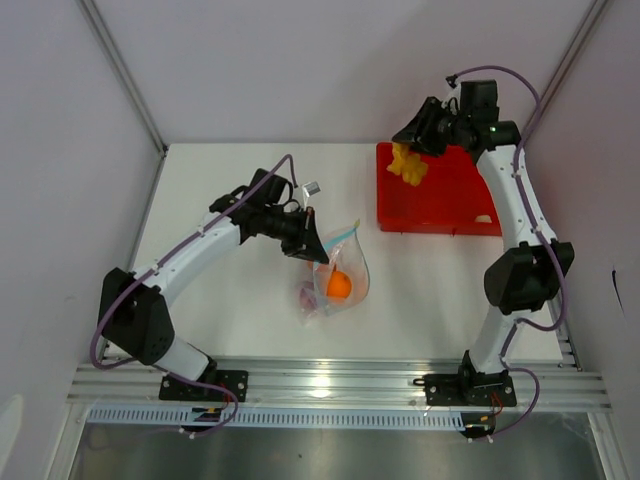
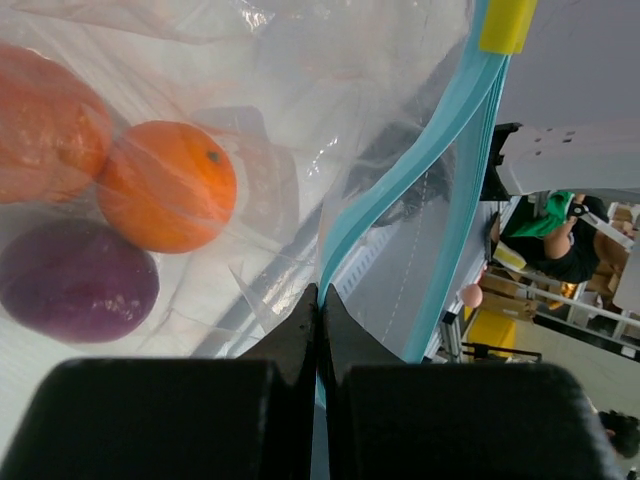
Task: Place the food in the zip-top bag and seal the zipper
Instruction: Pick up the fake vegetable from the bin, then place the fake vegetable in the zipper food storage bag.
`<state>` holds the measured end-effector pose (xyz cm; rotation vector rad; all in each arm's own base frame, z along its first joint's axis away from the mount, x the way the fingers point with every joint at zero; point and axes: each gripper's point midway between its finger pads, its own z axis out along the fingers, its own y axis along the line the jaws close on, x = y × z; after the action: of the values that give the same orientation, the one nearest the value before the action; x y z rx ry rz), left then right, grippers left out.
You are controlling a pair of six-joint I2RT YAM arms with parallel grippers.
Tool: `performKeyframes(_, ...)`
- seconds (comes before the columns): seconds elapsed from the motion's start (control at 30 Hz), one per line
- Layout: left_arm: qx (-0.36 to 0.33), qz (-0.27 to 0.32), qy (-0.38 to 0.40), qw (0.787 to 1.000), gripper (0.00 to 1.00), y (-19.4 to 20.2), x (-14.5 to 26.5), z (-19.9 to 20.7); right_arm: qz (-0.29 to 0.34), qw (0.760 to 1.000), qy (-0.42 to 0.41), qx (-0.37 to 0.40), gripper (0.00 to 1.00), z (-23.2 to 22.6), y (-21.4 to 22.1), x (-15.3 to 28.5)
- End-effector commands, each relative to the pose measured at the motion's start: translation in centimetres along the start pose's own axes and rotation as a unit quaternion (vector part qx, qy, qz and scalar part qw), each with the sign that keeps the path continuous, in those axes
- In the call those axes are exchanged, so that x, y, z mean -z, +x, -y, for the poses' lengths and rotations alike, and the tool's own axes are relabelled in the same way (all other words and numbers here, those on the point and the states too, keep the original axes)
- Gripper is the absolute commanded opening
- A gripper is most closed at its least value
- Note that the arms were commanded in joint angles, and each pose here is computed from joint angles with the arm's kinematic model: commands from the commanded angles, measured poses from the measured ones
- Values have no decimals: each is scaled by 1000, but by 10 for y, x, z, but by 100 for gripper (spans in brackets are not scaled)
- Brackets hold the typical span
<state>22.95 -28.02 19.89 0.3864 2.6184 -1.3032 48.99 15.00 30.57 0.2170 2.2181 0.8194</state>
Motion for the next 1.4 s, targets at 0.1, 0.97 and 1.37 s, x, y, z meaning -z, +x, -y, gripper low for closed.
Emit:
performKeyframes(0.1,7,-9,57,998,0,-13,-2,26,-61,956,-286,41,0,-157,61,79)
performKeyframes(0.97,43,-8,144,989,1,-31,21,76,-197,878,-433,60,0,-163,197,156)
performKeyframes(1.37,21,17,162,986,1,-33,33,87,-225,909,-350,34,91,-132,222,137)
